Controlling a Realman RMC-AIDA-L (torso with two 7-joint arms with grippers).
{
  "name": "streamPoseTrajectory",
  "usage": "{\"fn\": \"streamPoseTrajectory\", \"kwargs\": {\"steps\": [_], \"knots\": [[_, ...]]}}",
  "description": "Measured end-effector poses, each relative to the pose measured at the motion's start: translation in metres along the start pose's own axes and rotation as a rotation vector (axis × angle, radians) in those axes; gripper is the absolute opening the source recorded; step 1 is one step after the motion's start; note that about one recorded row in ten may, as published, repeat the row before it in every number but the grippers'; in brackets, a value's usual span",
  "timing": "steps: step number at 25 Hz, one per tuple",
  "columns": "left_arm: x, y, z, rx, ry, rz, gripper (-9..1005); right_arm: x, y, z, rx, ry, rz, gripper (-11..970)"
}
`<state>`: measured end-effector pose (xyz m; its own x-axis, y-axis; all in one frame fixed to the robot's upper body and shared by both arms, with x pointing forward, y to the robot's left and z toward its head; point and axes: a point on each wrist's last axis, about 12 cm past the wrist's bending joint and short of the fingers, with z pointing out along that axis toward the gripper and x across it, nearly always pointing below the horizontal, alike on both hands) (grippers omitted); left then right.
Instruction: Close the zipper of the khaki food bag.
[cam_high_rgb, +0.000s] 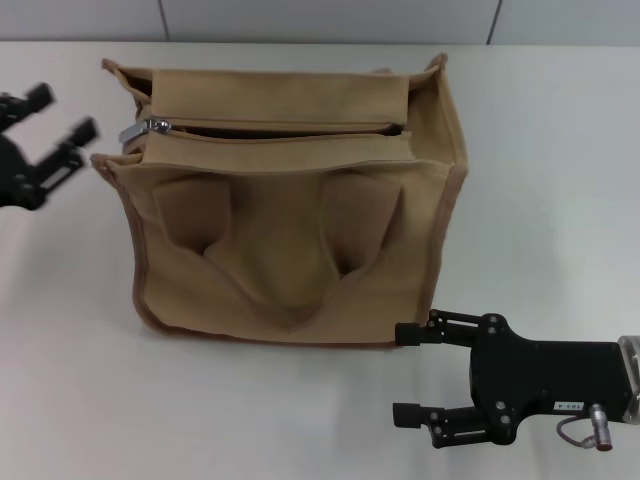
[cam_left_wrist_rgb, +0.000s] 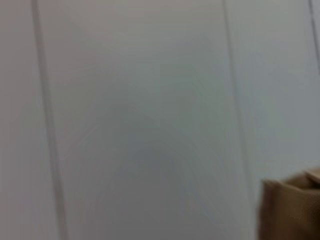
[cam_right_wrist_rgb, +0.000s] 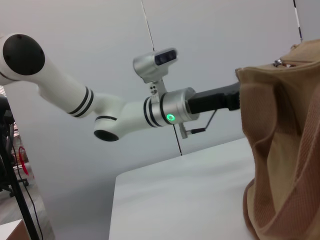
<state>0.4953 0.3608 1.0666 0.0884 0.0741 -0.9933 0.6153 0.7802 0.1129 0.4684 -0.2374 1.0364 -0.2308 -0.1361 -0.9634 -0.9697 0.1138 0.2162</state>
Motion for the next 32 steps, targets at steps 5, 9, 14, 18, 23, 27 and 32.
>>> {"fn": "streamPoseTrajectory", "kwargs": {"steps": [5, 9, 14, 18, 23, 27, 32], "knots": [[-0.005, 0.002, -0.025, -0.103, -0.087, -0.016, 588, 0.0, 0.0, 0.0, 0.001, 0.0, 0.0, 826], [-0.005, 0.0, -0.027, -0.099, -0.096, -0.018, 424, 0.0, 0.0, 0.0, 0.001, 0.0, 0.0, 826], [-0.006, 0.004, -0.025, -0.034, -0.048, -0.077, 213, 0.0, 0.0, 0.0, 0.001, 0.001, 0.0, 827], [-0.008, 0.008, -0.024, 0.006, -0.015, -0.076, 237, 0.0, 0.0, 0.0, 0.001, 0.001, 0.0, 826], [-0.013, 0.013, -0.014, 0.116, 0.07, -0.071, 324, 0.0, 0.0, -0.001, -0.001, -0.001, 0.003, 826], [-0.016, 0.014, -0.004, 0.18, 0.105, -0.056, 405, -0.001, 0.0, -0.001, -0.002, 0.0, 0.01, 826], [-0.022, 0.012, 0.004, 0.282, 0.134, -0.039, 558, -0.001, -0.001, -0.001, -0.001, 0.001, 0.012, 827]]}}
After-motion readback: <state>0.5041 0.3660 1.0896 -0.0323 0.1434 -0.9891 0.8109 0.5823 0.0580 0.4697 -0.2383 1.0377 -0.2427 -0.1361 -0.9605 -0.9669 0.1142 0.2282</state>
